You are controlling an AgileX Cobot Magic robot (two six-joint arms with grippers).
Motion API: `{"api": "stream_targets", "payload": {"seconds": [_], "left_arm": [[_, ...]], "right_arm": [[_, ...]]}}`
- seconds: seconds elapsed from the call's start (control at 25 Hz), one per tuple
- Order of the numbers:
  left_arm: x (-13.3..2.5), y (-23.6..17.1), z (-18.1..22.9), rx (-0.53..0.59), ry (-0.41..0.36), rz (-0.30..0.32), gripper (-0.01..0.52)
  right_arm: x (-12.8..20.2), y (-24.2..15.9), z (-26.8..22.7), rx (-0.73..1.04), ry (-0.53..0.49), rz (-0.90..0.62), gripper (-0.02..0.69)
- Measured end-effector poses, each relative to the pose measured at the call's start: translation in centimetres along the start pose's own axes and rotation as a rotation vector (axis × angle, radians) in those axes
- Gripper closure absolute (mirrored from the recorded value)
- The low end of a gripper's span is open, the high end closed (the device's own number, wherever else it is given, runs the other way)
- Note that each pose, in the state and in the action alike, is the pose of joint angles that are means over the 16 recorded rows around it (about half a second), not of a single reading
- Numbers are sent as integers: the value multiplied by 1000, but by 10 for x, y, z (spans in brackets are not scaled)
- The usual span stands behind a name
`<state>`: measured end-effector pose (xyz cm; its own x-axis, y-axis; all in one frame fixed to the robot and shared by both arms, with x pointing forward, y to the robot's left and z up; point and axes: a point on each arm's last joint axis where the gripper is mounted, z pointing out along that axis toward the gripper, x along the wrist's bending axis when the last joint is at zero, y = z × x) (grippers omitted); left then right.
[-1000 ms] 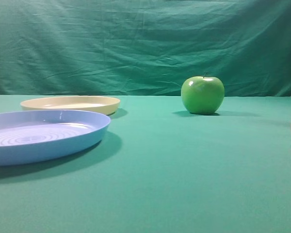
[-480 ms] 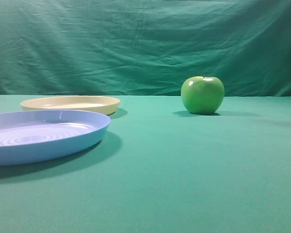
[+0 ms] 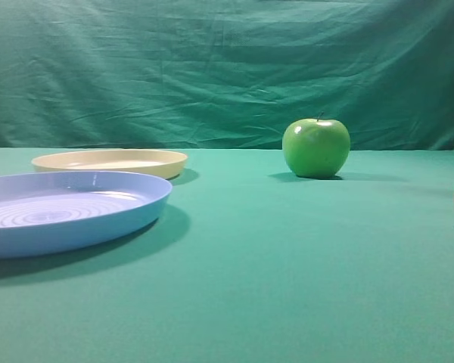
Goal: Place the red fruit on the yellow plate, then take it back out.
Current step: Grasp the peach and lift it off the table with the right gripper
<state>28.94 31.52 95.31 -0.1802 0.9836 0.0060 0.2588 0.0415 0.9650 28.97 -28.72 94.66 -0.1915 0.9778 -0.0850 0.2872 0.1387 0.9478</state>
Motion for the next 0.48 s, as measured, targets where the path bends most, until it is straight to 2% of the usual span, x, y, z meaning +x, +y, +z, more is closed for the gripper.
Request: {"api": "stream_targets", "payload": {"seconds": [0.2,0.48], "left_arm": [[0,0,0,0,0,1,514],[0,0,0,0,0,2,514]], "right_arm": [[1,7,-4,1,19,21,665],[3,37,-21,-24,58,24,665]]}}
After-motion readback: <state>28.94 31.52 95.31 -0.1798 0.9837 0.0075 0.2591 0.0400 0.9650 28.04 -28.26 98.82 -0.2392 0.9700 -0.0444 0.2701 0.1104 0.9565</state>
